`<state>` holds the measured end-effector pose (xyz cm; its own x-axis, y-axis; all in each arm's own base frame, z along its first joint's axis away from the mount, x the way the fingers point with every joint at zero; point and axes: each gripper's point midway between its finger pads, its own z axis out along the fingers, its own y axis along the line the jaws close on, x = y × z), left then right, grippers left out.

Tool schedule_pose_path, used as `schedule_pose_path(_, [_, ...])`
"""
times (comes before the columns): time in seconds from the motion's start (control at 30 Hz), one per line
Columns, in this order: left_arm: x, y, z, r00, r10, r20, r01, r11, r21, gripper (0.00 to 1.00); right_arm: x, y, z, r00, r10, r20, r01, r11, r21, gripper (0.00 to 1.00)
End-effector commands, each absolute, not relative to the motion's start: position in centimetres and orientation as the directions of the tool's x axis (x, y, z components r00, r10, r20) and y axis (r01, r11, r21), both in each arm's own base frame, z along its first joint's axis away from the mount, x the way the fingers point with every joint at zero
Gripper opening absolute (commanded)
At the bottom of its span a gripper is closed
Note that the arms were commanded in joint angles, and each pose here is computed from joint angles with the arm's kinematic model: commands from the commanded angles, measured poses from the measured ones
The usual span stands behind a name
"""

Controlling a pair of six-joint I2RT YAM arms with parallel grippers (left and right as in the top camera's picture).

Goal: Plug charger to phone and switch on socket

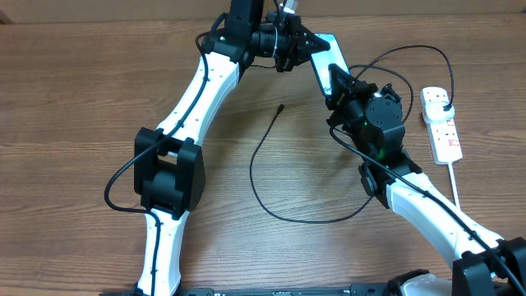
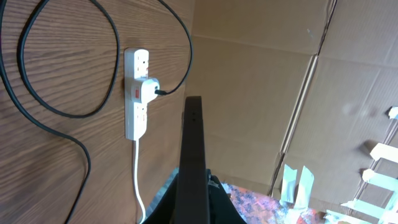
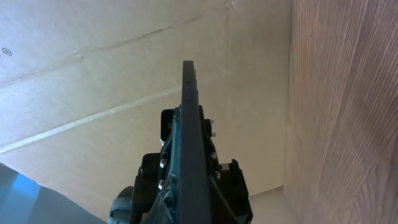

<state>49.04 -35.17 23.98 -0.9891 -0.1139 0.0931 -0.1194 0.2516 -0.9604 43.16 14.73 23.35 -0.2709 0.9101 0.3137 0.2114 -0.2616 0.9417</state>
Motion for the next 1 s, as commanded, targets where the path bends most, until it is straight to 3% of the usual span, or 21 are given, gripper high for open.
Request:
schedule_pose_path(0.0, [47.9, -35.7, 27.8, -0.997, -0.079, -0.016, -0.001, 0.221, -0.975, 0.04, 43.4, 15.7, 24.1, -0.304, 0.899, 0.316, 0.207, -0.261, 0.943, 0.13])
schedule_pose_path(0.2, [48.0, -35.6, 27.8, -0.997, -0.080, -0.016, -0.002, 0.221, -0.975, 0.04, 43.3, 15.8, 24.1, -0.304, 0.899, 0.316, 0.208, -0.261, 0.943, 0.21])
schedule_pose_path(0.43, [48.9, -34.3, 27.6, -0.992, -0.090, -0.091, 0.068, 0.237, -0.969, 0.04, 43.3, 15.7, 24.0, -0.304, 0.900, 0.311, 0.209, -0.255, 0.944, 0.37])
schedule_pose_path(0.6, [50.2, -31.0, 25.5, -0.983, -0.123, -0.135, 0.090, 0.320, -0.943, 0.04, 43.3, 15.7, 23.3, -0.334, 0.933, 0.131, 0.177, -0.074, 0.981, 0.44])
schedule_pose_path(0.97, [51.2, -21.6, 21.2, -0.977, -0.175, -0.124, 0.029, 0.467, -0.884, 0.05, 41.4, 15.8, 17.1, -0.437, 0.892, -0.115, 0.305, 0.267, 0.914, 0.67])
